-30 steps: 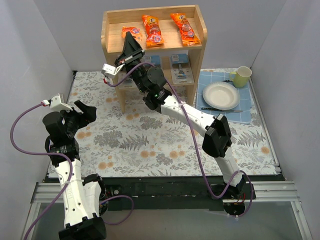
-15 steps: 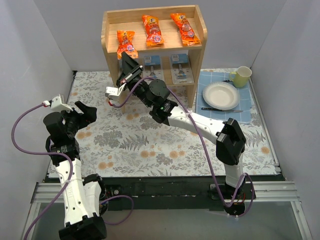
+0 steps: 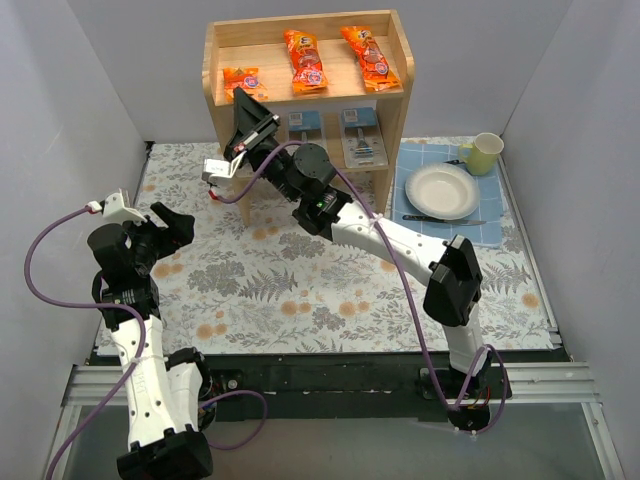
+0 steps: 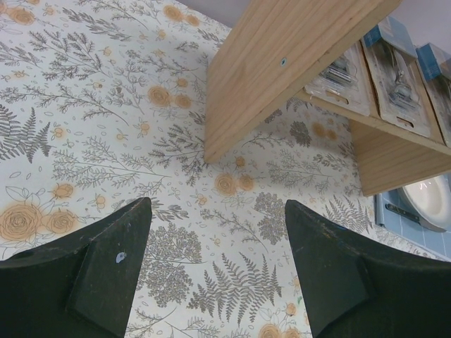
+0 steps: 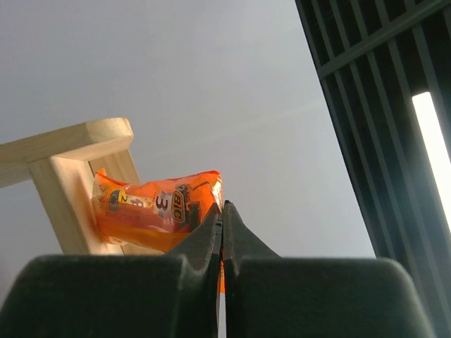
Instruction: Place and organize the shaving razors onto the shelf
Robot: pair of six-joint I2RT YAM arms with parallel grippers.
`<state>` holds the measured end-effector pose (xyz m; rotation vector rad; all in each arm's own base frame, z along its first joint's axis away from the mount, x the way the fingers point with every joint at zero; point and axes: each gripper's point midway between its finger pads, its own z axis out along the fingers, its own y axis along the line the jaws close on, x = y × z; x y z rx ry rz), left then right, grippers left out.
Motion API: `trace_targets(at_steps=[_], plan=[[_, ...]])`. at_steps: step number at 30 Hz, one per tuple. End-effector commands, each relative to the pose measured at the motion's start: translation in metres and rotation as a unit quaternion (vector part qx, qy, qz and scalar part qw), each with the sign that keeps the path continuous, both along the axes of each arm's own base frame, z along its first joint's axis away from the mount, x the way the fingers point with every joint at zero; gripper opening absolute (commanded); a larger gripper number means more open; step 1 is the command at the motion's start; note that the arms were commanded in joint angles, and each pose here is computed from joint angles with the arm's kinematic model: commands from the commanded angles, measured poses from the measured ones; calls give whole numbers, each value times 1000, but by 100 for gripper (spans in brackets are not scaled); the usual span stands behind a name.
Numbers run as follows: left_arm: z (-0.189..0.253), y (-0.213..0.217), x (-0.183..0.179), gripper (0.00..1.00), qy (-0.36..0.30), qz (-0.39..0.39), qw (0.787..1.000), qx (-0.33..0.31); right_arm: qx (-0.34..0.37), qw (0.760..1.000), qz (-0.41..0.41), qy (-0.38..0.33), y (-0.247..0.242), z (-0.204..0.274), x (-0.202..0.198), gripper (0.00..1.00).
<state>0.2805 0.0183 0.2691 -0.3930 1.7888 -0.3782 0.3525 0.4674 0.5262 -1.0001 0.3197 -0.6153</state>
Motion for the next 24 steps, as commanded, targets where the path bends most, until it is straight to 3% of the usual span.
trace_targets(at_steps=[1,24], plan=[[5,3,-2,76,-8,7,1000,10,10,1000,14,2,6,9,1,1],[2,5,1,76,-2,7,1000,11,-3,1000,14,10,29,-6,32,1]])
